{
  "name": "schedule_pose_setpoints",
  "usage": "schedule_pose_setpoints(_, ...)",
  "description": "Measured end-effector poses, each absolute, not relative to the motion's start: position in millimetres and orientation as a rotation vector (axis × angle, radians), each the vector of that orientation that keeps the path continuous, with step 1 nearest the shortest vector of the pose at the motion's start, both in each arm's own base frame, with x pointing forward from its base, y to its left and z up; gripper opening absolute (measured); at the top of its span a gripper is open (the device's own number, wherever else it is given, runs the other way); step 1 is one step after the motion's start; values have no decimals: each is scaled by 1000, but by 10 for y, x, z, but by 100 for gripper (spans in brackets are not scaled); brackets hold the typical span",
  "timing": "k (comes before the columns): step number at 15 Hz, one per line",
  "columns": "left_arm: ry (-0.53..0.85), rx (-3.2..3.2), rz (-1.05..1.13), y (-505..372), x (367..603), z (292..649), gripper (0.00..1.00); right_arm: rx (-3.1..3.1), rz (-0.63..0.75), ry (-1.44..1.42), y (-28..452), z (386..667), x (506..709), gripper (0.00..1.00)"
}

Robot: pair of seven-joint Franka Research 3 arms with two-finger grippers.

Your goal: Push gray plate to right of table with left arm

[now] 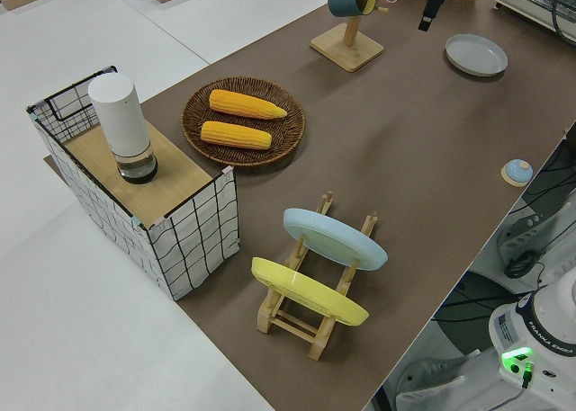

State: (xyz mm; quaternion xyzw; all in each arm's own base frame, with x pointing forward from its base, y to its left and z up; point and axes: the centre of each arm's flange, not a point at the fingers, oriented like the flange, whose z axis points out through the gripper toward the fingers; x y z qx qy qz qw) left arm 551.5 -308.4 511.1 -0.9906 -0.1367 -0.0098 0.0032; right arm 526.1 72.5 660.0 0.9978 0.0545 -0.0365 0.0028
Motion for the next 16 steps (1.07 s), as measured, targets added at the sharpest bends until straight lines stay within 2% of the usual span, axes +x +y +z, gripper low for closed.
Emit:
schedule_pose_setpoints(6, -245, -3098, -10, -2347, 5558, 5548, 100, 3129, -115, 171, 725, 6600, 5261, 99)
schedule_pose_setpoints(13, -313, -3062, 67, -1402, 5592, 5811, 100, 3129, -115, 171, 725, 6600, 5261, 99)
schedule_pose_setpoints(16, -160, -3095, 107, -981, 5592, 5894, 100, 3129, -115, 171, 725, 6600, 5261, 99)
